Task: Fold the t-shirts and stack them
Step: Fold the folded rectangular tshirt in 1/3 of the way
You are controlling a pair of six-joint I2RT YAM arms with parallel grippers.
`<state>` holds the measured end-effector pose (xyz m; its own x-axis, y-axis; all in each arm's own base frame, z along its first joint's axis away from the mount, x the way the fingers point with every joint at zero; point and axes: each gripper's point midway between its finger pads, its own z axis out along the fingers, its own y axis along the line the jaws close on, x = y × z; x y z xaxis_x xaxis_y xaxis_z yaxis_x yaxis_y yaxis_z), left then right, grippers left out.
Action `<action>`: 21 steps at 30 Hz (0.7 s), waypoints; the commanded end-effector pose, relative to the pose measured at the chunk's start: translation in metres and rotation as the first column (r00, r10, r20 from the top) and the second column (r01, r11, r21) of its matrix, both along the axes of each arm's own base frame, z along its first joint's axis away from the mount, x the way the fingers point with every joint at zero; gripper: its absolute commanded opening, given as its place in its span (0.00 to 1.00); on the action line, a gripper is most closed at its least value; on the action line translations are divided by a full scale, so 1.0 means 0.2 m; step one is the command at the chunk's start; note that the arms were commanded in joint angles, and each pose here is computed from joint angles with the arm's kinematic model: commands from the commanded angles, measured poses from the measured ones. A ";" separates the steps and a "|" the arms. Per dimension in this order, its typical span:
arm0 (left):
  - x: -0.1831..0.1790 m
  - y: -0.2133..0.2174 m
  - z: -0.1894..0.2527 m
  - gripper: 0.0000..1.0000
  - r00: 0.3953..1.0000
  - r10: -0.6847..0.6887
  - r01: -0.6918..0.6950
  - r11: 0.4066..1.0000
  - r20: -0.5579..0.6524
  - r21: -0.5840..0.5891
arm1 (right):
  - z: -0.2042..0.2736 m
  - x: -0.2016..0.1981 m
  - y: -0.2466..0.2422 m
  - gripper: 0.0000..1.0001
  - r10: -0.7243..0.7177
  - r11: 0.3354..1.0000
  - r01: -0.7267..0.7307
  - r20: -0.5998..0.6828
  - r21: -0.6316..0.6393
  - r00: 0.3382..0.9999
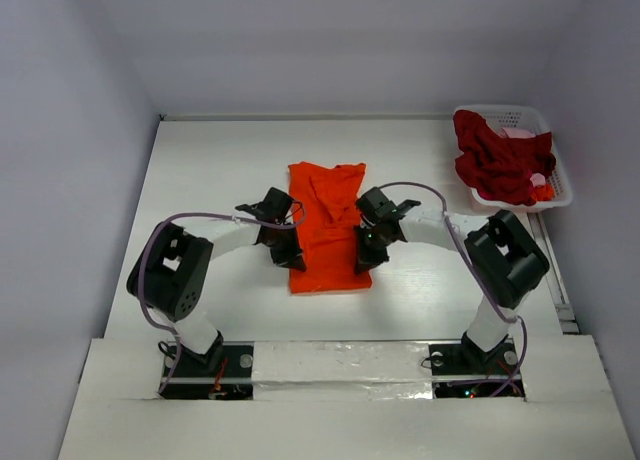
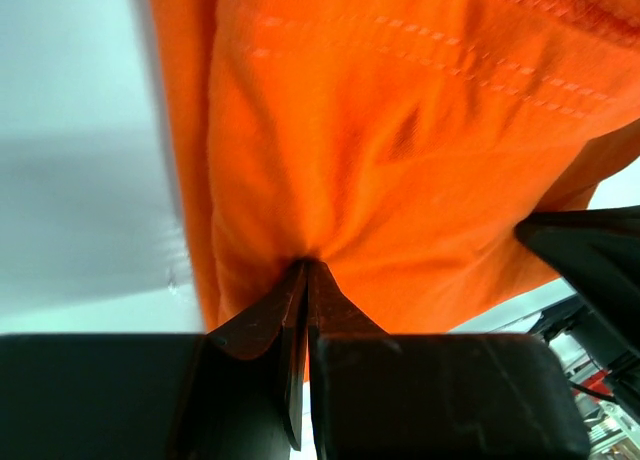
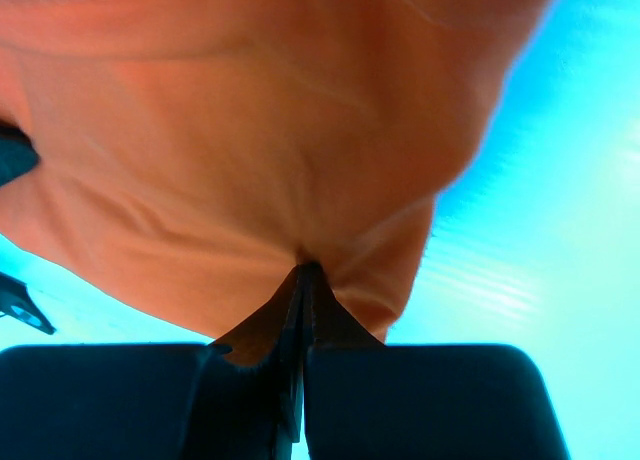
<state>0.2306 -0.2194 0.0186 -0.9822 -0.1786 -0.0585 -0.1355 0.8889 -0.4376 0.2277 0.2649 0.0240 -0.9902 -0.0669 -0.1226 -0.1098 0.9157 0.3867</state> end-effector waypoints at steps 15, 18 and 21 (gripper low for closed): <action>-0.20 0.12 0.00 0.00 0.999 0.000 0.004 0.996 -0.043 0.091 | 0.07 -0.08 -0.05 0.00 -0.029 0.999 0.029 0.024 0.019 0.999; -0.20 0.13 0.02 0.00 1.000 0.003 0.000 0.996 -0.031 0.093 | 0.08 -0.09 -0.05 0.00 -0.030 0.999 0.029 0.031 0.023 0.999; -0.18 0.13 0.06 0.00 1.000 0.010 -0.010 0.995 -0.004 0.098 | 0.11 -0.09 -0.06 0.00 -0.031 0.999 0.030 0.047 0.033 0.998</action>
